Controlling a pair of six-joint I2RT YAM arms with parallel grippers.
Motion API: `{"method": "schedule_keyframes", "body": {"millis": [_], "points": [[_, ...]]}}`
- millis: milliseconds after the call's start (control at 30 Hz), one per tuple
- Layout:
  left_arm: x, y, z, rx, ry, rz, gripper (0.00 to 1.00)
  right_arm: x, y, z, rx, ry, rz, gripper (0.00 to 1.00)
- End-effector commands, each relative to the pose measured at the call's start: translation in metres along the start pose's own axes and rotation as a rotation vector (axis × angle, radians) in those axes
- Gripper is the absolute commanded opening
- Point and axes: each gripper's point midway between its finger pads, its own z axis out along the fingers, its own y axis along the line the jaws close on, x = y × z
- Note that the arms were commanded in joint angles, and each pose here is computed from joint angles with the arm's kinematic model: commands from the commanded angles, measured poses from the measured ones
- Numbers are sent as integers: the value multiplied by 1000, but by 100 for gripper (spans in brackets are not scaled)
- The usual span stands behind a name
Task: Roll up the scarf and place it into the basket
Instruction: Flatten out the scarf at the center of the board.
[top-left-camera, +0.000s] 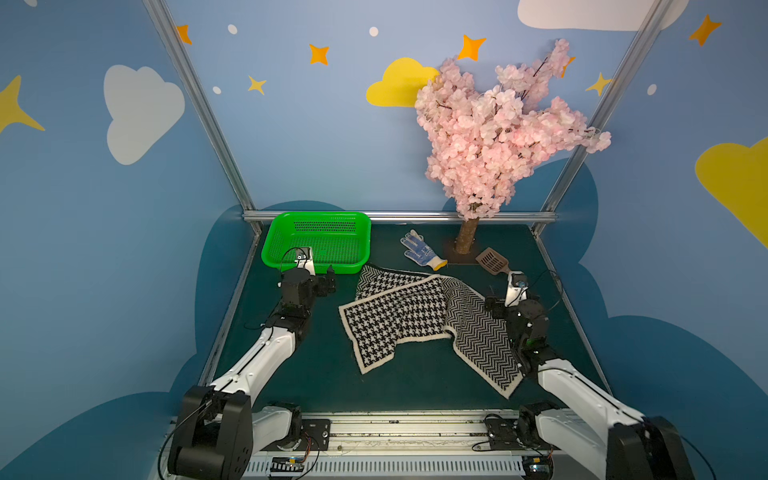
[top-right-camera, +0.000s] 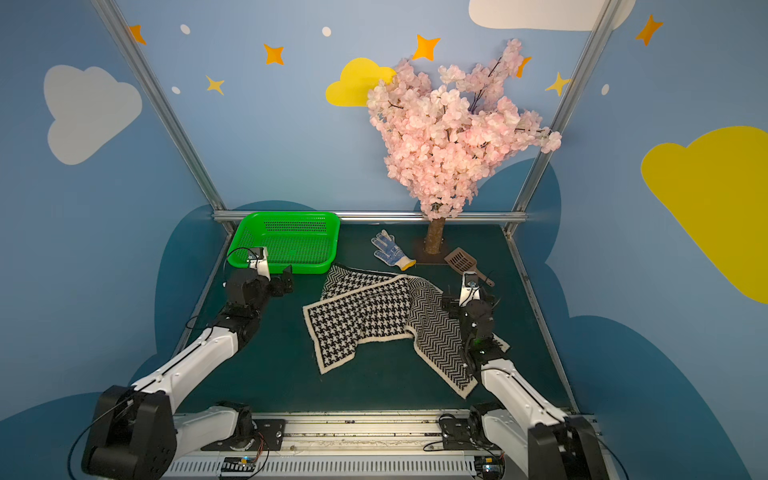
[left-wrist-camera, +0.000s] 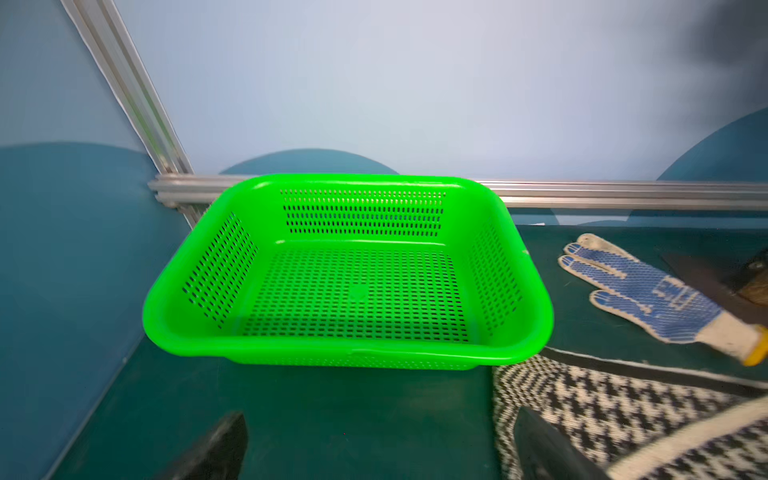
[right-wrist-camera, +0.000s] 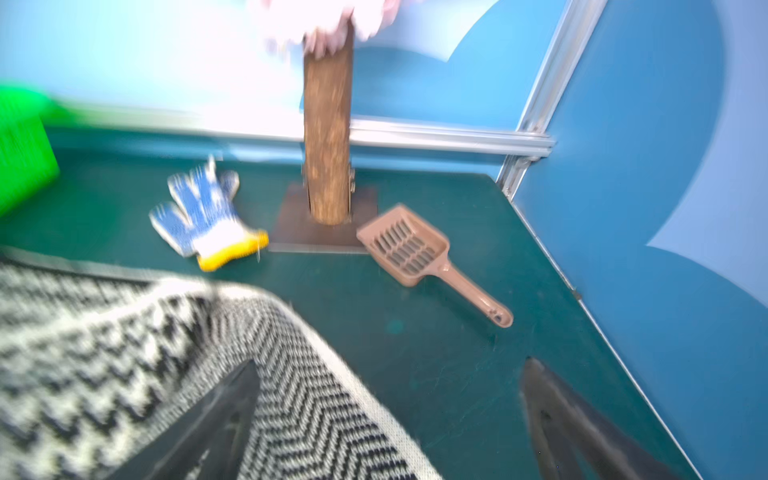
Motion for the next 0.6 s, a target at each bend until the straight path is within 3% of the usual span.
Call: {"method": "schedule_keyframes", "body": {"millis": [0, 67, 133, 300, 567], "points": [[63, -21, -23, 31, 326, -143, 100, 28, -13, -21, 59, 230, 128, 97], [78, -36, -34, 66, 406, -248, 100, 37, -11, -25, 54, 278, 177, 97], [99, -48, -47, 88, 486, -366, 100, 53, -6, -35, 42, 408, 245, 97], [160, -59, -77, 52, 637, -564, 98, 87, -4, -62, 74, 633, 349, 97], [213, -66, -99, -15, 801, -595, 91, 104, -19, -92, 146, 744, 398, 97]]}}
